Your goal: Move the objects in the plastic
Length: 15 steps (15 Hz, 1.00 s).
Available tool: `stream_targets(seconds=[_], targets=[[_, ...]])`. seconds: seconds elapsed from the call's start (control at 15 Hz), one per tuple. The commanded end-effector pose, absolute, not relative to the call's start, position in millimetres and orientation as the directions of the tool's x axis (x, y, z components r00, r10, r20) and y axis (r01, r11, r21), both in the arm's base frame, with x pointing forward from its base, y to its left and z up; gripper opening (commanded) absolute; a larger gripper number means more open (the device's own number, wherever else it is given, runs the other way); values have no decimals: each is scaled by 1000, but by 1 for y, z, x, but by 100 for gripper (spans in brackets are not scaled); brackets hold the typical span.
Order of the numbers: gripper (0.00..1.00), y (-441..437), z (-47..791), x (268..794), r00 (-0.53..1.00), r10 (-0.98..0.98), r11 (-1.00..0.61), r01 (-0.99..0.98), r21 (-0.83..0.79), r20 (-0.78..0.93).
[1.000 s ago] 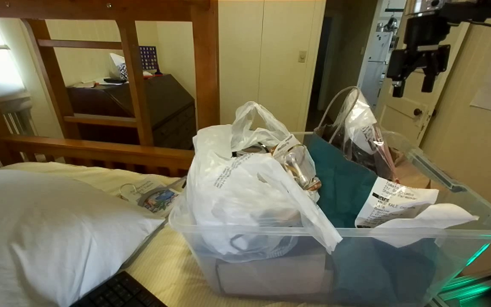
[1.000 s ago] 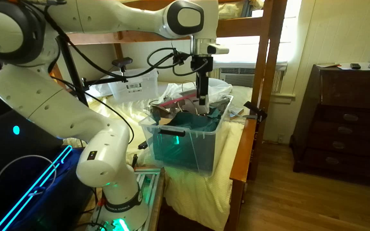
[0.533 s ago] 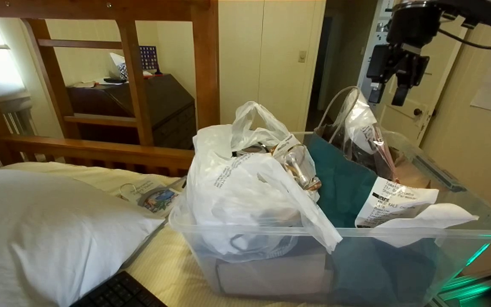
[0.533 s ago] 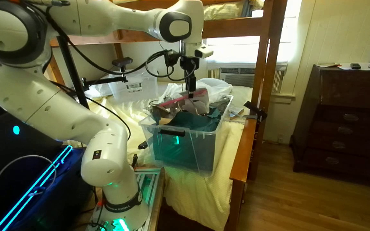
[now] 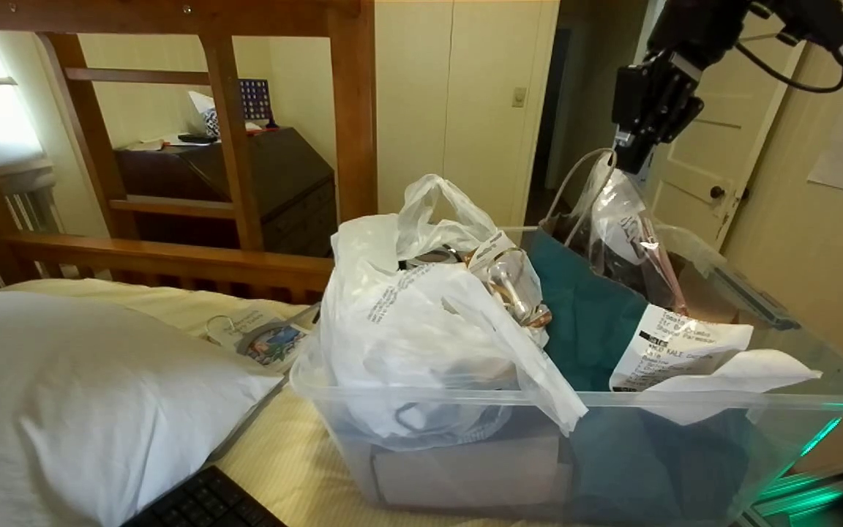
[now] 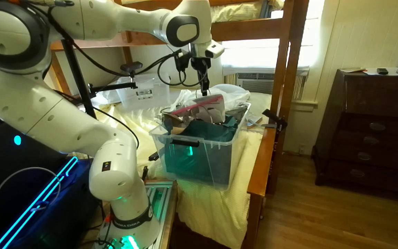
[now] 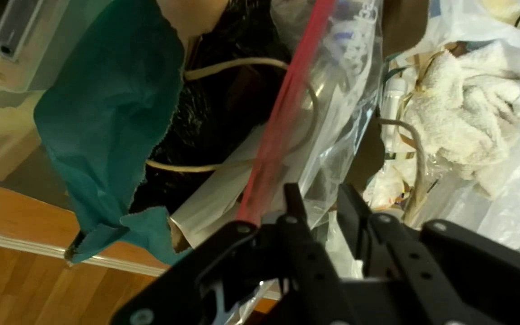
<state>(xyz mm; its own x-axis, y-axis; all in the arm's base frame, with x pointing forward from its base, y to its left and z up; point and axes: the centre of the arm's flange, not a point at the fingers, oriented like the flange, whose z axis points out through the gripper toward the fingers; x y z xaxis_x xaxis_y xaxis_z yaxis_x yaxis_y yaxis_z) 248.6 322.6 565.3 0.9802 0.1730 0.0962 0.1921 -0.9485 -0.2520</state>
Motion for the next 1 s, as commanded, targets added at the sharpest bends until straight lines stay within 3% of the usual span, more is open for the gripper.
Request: stream_targets(seconds=[0.0, 0.4, 0.93], targets=[[1, 330, 538, 259, 980, 148, -956, 177, -233, 136], [0, 332, 485, 278, 976, 189, -968, 203, -147, 105], [0, 360, 425, 294, 919, 393, -897, 378, -229, -20]])
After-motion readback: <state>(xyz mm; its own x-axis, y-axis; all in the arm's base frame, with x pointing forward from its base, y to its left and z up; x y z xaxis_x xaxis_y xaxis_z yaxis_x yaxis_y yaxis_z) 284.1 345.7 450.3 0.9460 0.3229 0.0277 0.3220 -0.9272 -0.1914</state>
